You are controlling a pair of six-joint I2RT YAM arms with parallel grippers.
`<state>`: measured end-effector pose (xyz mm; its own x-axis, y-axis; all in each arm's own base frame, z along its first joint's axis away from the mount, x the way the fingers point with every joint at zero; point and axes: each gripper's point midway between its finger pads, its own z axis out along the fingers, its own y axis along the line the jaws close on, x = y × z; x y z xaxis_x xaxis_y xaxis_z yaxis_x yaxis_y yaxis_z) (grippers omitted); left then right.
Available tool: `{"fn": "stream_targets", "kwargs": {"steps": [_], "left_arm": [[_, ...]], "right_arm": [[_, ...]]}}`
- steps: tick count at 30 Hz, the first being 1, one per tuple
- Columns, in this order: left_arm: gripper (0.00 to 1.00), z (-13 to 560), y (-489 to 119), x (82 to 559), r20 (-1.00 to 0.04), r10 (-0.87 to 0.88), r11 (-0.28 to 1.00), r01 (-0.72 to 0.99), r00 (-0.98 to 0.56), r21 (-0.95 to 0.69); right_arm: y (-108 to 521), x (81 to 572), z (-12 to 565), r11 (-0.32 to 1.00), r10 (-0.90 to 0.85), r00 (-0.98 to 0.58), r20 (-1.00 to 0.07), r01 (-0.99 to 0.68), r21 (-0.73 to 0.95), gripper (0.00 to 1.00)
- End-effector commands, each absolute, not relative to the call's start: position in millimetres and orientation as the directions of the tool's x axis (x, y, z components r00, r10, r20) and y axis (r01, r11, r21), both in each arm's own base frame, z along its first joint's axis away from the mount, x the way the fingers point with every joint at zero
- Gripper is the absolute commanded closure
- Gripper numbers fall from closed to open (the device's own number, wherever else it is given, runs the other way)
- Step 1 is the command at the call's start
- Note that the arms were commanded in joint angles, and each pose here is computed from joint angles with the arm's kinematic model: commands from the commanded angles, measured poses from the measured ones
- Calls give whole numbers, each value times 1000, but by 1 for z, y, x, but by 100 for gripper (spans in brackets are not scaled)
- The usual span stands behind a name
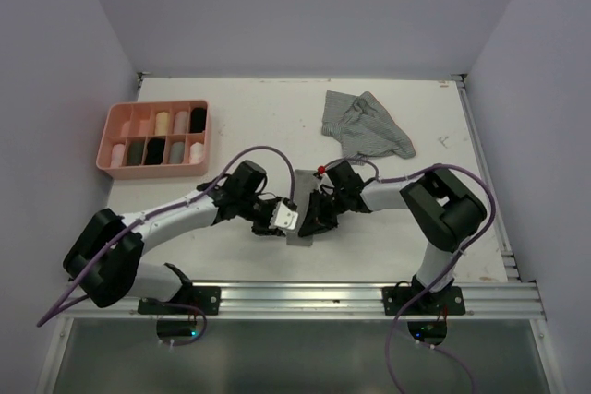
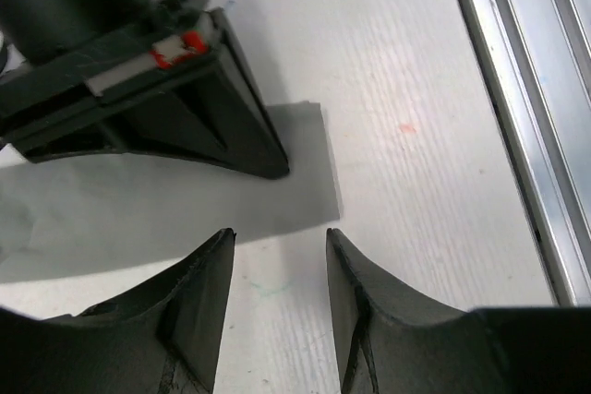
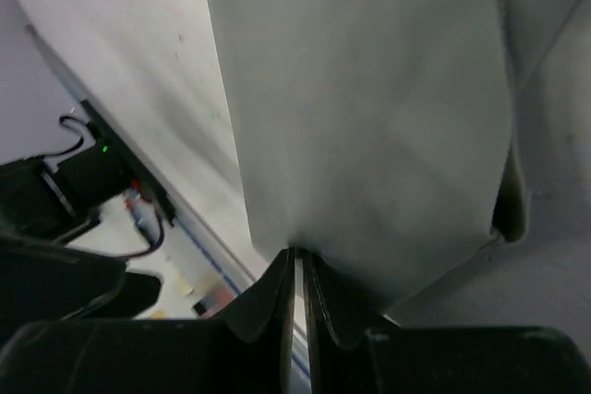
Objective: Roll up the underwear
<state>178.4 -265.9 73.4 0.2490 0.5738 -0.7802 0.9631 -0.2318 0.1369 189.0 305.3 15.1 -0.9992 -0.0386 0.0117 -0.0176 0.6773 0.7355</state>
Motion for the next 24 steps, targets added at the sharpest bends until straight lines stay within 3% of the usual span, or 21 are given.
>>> {"fn": "stream_targets", "kwargs": {"steps": [1, 7, 16, 24], "left_arm": [[52, 64, -266, 167, -706, 512, -395, 864, 489, 312], [53, 40, -268, 153, -660, 496, -480, 812, 564, 333], [61, 25, -285, 162, -632, 552, -485, 826, 544, 287], [83, 11, -271, 166, -561, 645, -497, 843, 519, 208]], "right_arm": [[303, 187, 2, 676, -22, -1000, 13, -6, 736, 86], [297, 181, -10, 688, -15, -1000, 27, 10, 725, 86], [290, 170, -23, 707, -31, -997, 64, 23, 707, 87], [286, 166, -27, 717, -34, -996, 77, 29, 697, 89]]}}
